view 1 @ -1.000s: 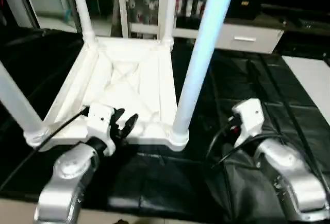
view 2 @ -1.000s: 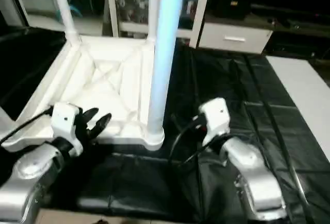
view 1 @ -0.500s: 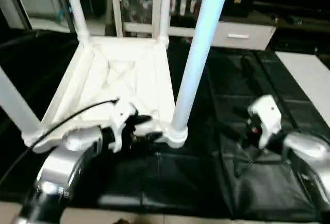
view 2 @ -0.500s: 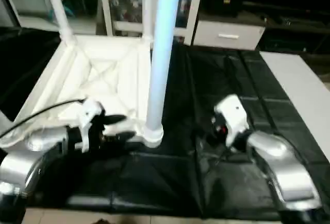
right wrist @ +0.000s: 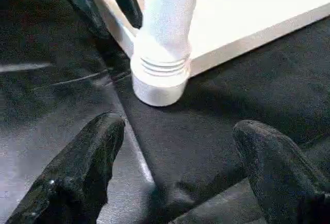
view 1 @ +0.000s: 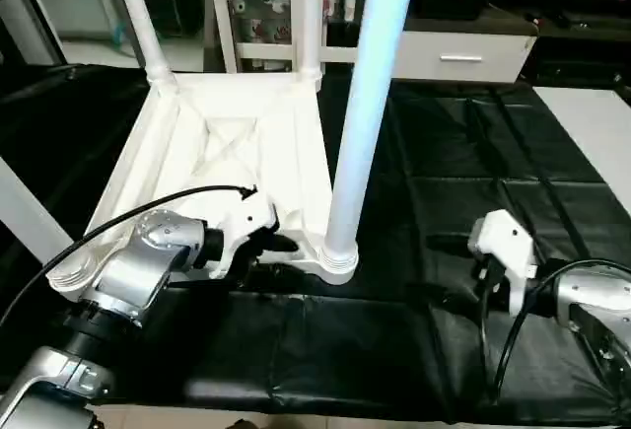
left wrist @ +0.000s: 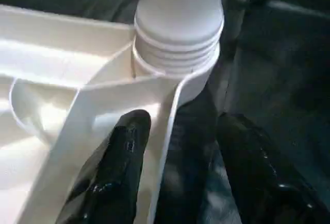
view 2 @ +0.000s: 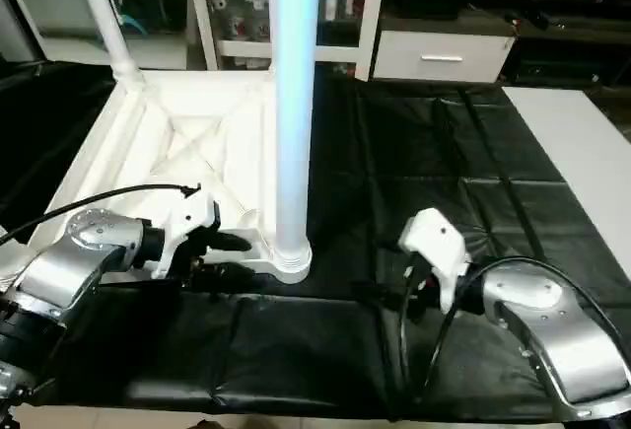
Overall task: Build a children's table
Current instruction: Rotate leg to tighten
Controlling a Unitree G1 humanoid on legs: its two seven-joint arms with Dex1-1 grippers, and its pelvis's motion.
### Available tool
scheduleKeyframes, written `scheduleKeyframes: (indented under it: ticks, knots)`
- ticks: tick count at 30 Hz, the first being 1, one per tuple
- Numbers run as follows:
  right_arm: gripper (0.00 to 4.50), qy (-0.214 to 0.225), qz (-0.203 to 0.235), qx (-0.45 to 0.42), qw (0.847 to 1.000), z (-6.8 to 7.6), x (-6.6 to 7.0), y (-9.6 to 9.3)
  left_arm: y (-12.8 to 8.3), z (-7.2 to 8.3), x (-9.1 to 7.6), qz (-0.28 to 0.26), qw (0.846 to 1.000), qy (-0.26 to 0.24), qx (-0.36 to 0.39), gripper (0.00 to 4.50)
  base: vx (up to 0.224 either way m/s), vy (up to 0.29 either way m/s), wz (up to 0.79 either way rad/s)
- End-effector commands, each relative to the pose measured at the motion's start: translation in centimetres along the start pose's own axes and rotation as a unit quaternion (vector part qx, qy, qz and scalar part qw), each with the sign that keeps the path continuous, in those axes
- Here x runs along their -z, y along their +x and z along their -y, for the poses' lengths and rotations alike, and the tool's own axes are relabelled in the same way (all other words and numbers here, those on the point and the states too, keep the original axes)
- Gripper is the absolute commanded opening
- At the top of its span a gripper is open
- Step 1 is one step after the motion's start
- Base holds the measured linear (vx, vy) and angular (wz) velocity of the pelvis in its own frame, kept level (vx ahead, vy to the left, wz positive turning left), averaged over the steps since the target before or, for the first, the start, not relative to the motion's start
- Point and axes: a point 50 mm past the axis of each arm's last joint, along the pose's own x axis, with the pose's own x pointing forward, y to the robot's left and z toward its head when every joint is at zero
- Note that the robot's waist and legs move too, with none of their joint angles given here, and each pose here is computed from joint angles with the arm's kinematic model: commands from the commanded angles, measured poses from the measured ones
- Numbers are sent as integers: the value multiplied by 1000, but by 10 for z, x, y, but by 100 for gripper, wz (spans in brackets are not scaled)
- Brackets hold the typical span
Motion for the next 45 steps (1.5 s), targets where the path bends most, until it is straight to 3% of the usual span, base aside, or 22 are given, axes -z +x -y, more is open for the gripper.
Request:
scheduleKeyframes:
  ticks: [1,12,24,29,37,45]
  knots:
    - [382,-9,-3,-12,1000,-5,-3,-2,-2,-2,3,-19,1000,8,12,211,0,0,0]
    - [382,-20,-5,-25,999,-5,-7,-1,1,-10,15,-58,997,34,-27,126,0,0,0]
    - [382,-27,2,-23,999,0,-10,4,1,-7,17,-71,996,48,16,42,0,0,0]
    - [382,-8,26,15,1000,6,-11,13,10,-2,16,-64,996,61,27,5,0,0,0]
    - [382,4,36,-28,999,-5,-7,25,28,18,2,7,998,47,52,2,0,0,0]
    - [382,-25,10,-30,999,8,-7,42,35,31,5,24,998,42,47,2,0,0,0]
